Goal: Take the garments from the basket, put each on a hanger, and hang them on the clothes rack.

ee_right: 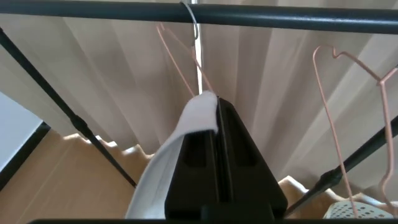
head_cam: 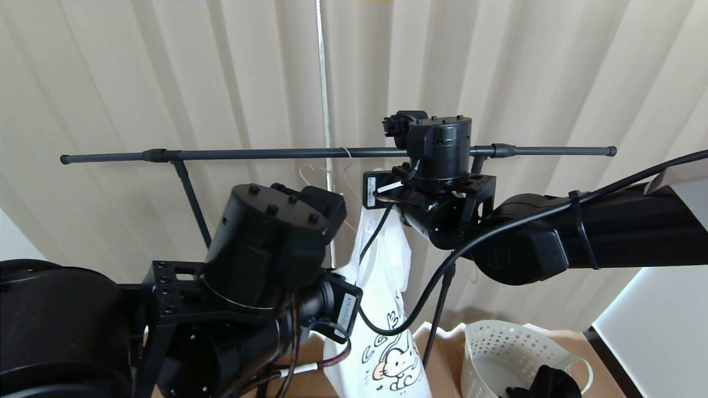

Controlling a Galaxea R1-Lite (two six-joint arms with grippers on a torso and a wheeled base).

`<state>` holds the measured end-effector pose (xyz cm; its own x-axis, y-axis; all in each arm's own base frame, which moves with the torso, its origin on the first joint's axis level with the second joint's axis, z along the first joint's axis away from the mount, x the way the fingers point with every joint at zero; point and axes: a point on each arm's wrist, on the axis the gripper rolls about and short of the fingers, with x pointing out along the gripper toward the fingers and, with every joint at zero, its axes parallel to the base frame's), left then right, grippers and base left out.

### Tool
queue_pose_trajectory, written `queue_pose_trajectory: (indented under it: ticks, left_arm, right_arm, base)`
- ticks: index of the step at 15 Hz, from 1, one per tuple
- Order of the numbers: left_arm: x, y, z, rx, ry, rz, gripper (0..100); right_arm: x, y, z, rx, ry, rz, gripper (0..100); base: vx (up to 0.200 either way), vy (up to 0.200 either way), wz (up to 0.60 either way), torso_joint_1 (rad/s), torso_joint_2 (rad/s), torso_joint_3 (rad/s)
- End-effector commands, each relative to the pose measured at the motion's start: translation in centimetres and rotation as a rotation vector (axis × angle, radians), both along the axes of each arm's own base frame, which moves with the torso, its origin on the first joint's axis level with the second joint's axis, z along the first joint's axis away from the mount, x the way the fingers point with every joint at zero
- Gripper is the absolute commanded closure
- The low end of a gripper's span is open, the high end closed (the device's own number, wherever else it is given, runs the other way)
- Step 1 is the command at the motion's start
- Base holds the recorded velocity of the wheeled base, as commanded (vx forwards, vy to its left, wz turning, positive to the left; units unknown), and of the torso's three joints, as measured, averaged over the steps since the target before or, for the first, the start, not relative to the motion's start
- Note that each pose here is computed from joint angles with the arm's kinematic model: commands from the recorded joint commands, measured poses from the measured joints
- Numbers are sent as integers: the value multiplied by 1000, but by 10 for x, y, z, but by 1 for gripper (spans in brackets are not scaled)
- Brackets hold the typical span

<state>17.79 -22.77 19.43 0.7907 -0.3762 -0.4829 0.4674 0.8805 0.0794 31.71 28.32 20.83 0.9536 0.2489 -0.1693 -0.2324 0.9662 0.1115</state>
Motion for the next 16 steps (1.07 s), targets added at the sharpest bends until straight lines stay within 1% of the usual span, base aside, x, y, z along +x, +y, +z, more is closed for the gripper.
queue_pose_trajectory:
  ticks: [1,2,3,5,6,8,9,11,12,14,15,16]
  left_arm:
    - [-1,-26,-6,-27,25,-32,100]
    - [2,-34,-5,-60,34,-22,100]
    - [5,-39,-5,-79,40,-14,100]
    - [6,-40,-4,-88,41,-9,100]
    - [7,-36,-4,-83,40,4,100]
    - [9,-21,-4,-69,36,34,100]
    - [9,-15,-4,-68,36,46,100]
    - [14,-3,-4,-67,36,83,100]
    - [19,1,-4,-68,36,101,100]
    - [35,10,-7,-58,38,151,100]
    - [46,9,-13,-46,32,167,100]
    - [53,8,-19,-38,25,173,100]
  right_arm:
    - [3,6,-7,-5,10,5,100]
    - [-1,8,-7,0,11,13,100]
    - [-2,7,-3,35,16,1,100]
    - [-3,4,1,60,16,-18,100]
    - [-1,-5,0,72,27,-43,100]
    - [-4,-21,1,81,36,-69,100]
    - [-9,-30,3,85,45,-78,100]
    - [-28,-47,5,66,64,-80,100]
    - [-39,-56,8,59,69,-80,100]
    - [-54,-72,6,41,84,-85,100]
    - [-57,-78,6,37,91,-86,100]
    - [-56,-77,3,26,97,-85,100]
  base:
    - [0,0,0,0,0,0]
    - [0,0,0,0,0,0]
    - [0,0,0,0,0,0]
    - [0,0,0,0,0,0]
    - [0,0,0,0,0,0]
    - [0,0,0,0,0,0]
    - [0,0,0,0,0,0]
    - [0,0,0,0,0,0]
    - [0,0,0,0,0,0]
    - [0,0,0,0,0,0]
    - [0,0,0,0,0,0]
    - [0,0,0,0,0,0]
